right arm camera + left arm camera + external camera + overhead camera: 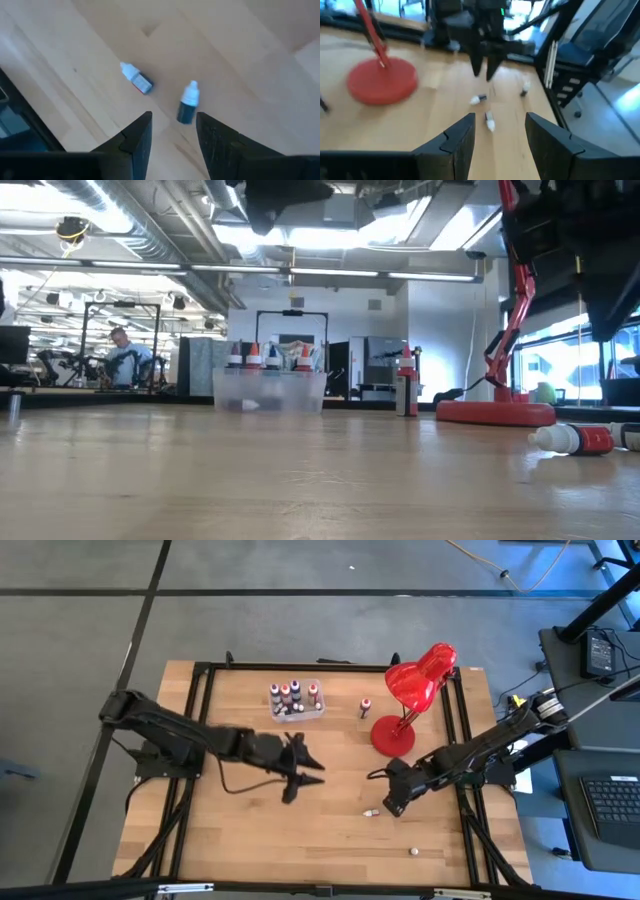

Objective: Pick & Place food coloring
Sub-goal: Put the small brown food coloring bottle into the transparent bin

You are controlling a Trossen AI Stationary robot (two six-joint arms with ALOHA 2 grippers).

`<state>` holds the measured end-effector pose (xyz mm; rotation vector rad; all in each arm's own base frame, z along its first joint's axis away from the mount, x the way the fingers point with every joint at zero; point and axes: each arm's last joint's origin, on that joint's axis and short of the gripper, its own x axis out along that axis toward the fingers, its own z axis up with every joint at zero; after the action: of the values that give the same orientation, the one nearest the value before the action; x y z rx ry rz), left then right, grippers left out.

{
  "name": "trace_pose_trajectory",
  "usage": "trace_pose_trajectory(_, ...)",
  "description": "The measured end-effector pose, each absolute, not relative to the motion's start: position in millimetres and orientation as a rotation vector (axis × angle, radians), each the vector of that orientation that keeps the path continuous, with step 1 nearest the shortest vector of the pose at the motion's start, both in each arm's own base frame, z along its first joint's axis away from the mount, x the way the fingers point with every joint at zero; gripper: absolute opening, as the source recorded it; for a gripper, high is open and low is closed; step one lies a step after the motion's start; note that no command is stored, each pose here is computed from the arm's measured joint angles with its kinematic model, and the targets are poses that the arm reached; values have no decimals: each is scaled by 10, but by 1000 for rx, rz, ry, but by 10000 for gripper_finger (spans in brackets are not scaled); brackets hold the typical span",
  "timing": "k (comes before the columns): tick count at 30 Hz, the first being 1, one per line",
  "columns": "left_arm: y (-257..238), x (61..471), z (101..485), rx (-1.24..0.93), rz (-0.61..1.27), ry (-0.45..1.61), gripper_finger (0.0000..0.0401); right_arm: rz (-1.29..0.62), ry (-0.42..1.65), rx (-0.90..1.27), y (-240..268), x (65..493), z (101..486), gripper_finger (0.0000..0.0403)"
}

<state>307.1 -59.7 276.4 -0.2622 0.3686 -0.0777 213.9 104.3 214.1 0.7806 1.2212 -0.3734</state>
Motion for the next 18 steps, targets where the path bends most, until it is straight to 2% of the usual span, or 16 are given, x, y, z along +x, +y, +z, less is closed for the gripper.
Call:
trace_pose_trajectory(6, -927, 3218, 2488, -302, -94, 393, 169, -394, 1226, 769, 1053, 2166, 2010, 163)
trace_pose_trajectory(14, -1153, 3293, 2287, -322, -117, 408, 169, -455, 1252, 718, 1096, 2274, 1787, 240)
trace_pose_trajectory(18, -1173, 3303, 2258, -359, -113, 415, 169, -451, 1296, 724, 1129, 2312, 1687, 264)
